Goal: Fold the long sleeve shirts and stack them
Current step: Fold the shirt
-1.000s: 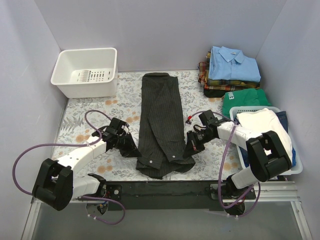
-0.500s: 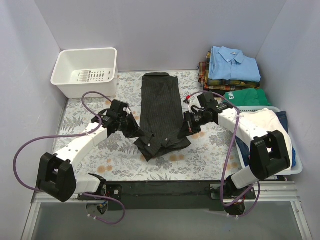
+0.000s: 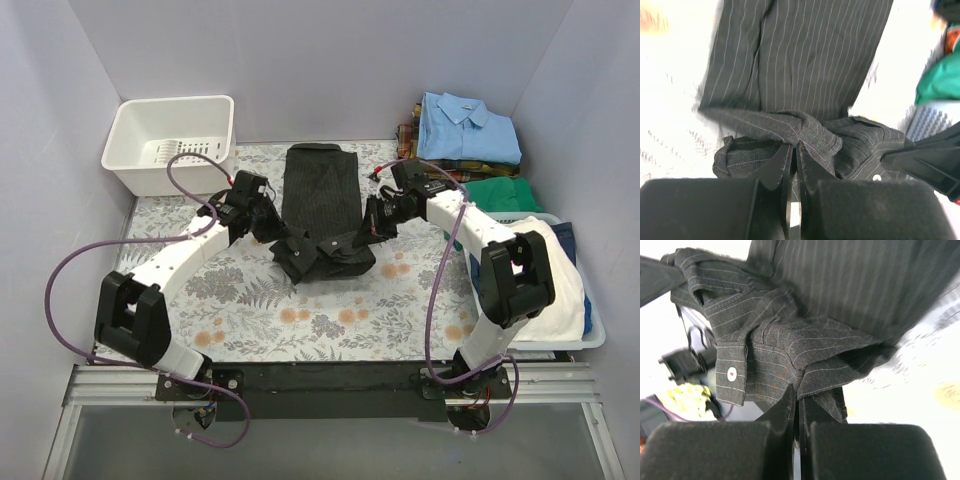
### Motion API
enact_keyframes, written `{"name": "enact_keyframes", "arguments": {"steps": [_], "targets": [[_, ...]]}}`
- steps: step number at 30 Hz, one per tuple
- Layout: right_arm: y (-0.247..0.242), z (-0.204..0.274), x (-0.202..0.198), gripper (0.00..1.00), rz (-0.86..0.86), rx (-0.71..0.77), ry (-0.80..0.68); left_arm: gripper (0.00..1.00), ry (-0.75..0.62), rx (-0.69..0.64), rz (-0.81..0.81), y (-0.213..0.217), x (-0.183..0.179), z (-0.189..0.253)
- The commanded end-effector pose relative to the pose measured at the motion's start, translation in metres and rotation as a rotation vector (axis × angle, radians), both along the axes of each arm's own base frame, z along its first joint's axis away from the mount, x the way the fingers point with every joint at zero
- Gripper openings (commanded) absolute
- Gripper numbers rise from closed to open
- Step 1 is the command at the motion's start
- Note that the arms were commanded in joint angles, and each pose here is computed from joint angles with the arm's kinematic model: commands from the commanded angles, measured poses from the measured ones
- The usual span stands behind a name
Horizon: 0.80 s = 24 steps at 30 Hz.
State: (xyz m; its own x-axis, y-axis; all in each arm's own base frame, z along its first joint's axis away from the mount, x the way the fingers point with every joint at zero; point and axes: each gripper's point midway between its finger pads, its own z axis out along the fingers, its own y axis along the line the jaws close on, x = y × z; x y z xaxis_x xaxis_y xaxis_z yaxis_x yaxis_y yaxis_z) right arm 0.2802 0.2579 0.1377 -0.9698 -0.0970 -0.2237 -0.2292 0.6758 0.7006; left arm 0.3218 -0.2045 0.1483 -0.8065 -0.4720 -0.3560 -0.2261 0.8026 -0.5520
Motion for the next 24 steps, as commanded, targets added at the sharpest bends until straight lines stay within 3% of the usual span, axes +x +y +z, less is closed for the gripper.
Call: {"name": "enact_keyframes", "arguments": {"steps": [1,21,24], "targets": [[-0.001,0.015,0.047,0.01,-0.069,0.032,-0.056,0.0,-0.12,0.074,0.062,0.006,0.048,0.023],[0.007,-0.04,0.114,0.02,-0.093,0.075,0.052,0.0,-0.037,0.124,0.094,0.01,0.123,-0.041],[0.008,-0.04,0.123,0.24,-0.095,0.085,0.031,0.14,-0.032,0.129,0.101,0.013,0.136,-0.048]]}}
